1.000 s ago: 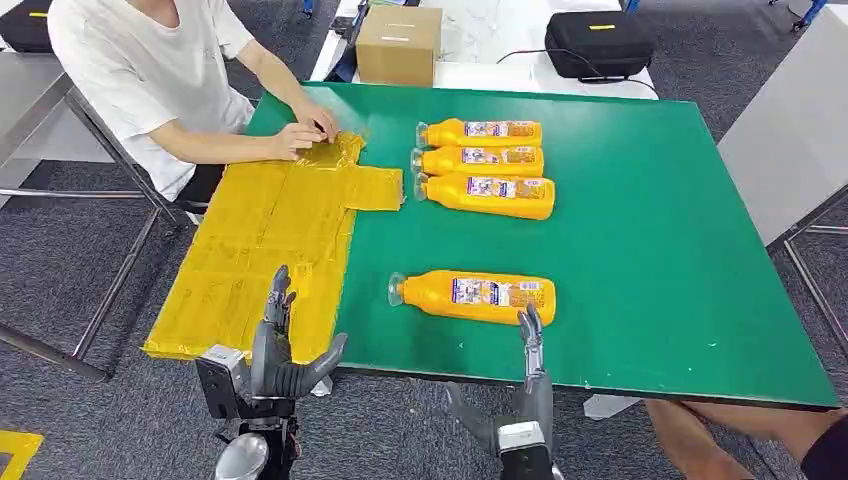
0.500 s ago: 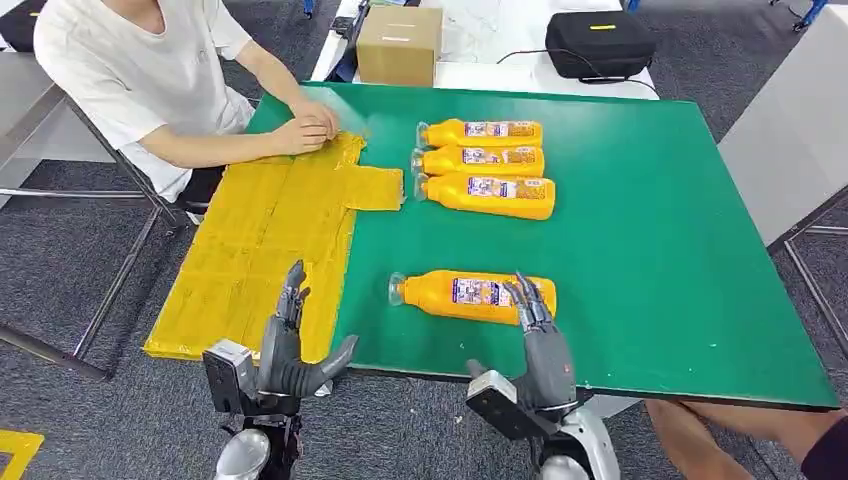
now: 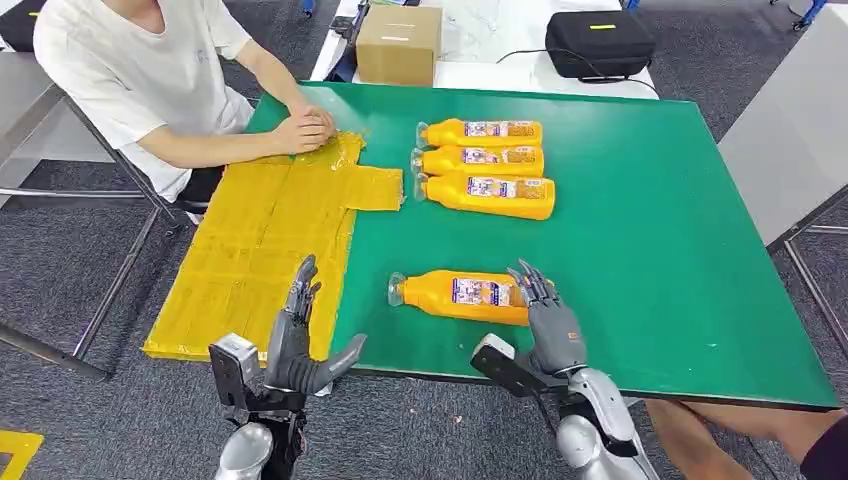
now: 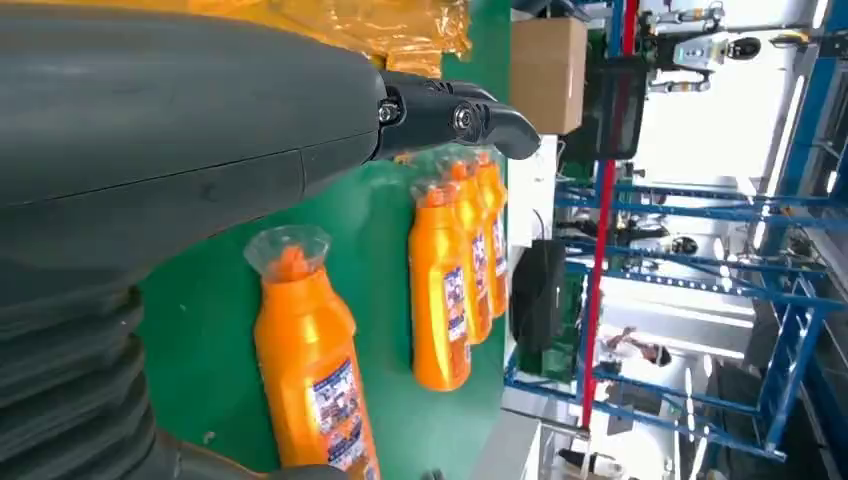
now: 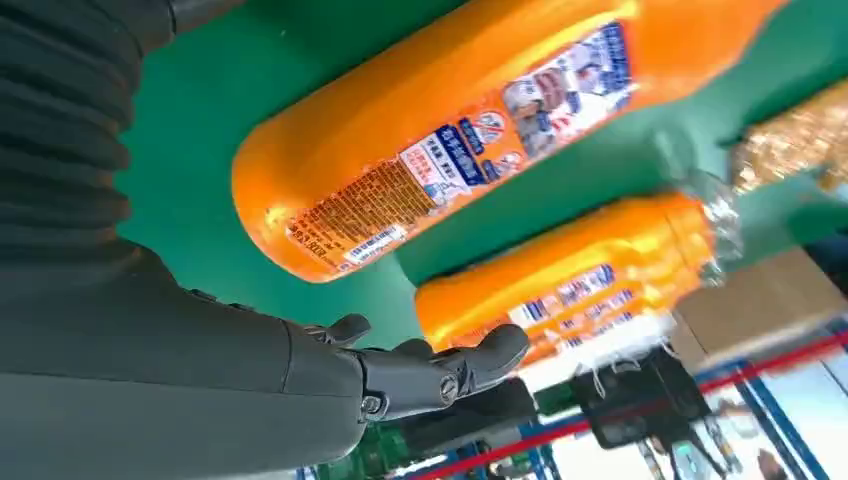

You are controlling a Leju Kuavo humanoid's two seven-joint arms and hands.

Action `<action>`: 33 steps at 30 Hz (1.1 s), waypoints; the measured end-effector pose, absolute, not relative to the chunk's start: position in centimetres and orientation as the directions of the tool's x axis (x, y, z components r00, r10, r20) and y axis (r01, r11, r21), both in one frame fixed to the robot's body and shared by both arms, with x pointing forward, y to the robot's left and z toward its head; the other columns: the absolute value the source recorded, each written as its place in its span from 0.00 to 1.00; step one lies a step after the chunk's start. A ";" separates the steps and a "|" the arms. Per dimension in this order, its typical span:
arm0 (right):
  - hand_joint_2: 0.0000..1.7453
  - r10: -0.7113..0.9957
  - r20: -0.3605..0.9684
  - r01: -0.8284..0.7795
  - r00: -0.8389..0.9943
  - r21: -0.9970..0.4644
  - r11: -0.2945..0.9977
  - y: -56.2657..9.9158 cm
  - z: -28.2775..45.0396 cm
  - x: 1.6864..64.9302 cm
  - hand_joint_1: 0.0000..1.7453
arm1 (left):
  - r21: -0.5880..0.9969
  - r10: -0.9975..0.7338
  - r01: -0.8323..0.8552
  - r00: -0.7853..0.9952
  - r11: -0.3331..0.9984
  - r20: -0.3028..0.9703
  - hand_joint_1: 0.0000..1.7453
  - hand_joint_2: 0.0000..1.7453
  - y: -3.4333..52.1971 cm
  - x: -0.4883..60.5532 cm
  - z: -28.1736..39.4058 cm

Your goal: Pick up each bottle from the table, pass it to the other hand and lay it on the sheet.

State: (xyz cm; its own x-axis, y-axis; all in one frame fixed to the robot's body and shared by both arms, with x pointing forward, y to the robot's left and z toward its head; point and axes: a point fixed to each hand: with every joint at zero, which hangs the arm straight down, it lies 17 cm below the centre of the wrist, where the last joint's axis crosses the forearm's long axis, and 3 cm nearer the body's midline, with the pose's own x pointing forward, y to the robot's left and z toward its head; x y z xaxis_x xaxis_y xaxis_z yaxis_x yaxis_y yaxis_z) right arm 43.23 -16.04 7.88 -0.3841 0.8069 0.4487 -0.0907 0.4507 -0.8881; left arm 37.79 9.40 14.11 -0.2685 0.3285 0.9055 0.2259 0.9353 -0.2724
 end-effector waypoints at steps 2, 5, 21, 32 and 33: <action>1.00 0.821 0.427 -0.115 -0.378 -0.902 0.416 -16.1 7.2 43.9 0.00 | -0.272 0.330 0.230 -0.271 0.934 0.904 0.00 1.00 9.3 37.9 14.3; 1.00 0.858 0.373 -0.143 -0.352 -0.928 0.345 -16.7 6.0 45.0 0.00 | -0.272 0.330 0.232 -0.272 0.934 0.904 0.00 1.00 9.3 37.9 14.3; 1.00 0.935 0.190 -0.104 -0.300 -0.981 0.166 -20.3 5.9 48.6 0.00 | -0.272 0.327 0.223 -0.268 0.936 0.906 0.00 1.00 9.7 38.0 14.1; 1.00 0.942 0.150 -0.230 -0.300 -0.970 0.081 -20.6 2.5 48.7 0.00 | -0.266 0.320 0.221 -0.265 0.938 0.910 0.00 1.00 10.0 38.0 13.9; 1.00 0.940 0.157 -0.242 -0.302 -0.967 0.084 -20.6 2.1 48.7 0.00 | -0.264 0.318 0.220 -0.265 0.939 0.910 0.00 1.00 10.0 38.0 13.9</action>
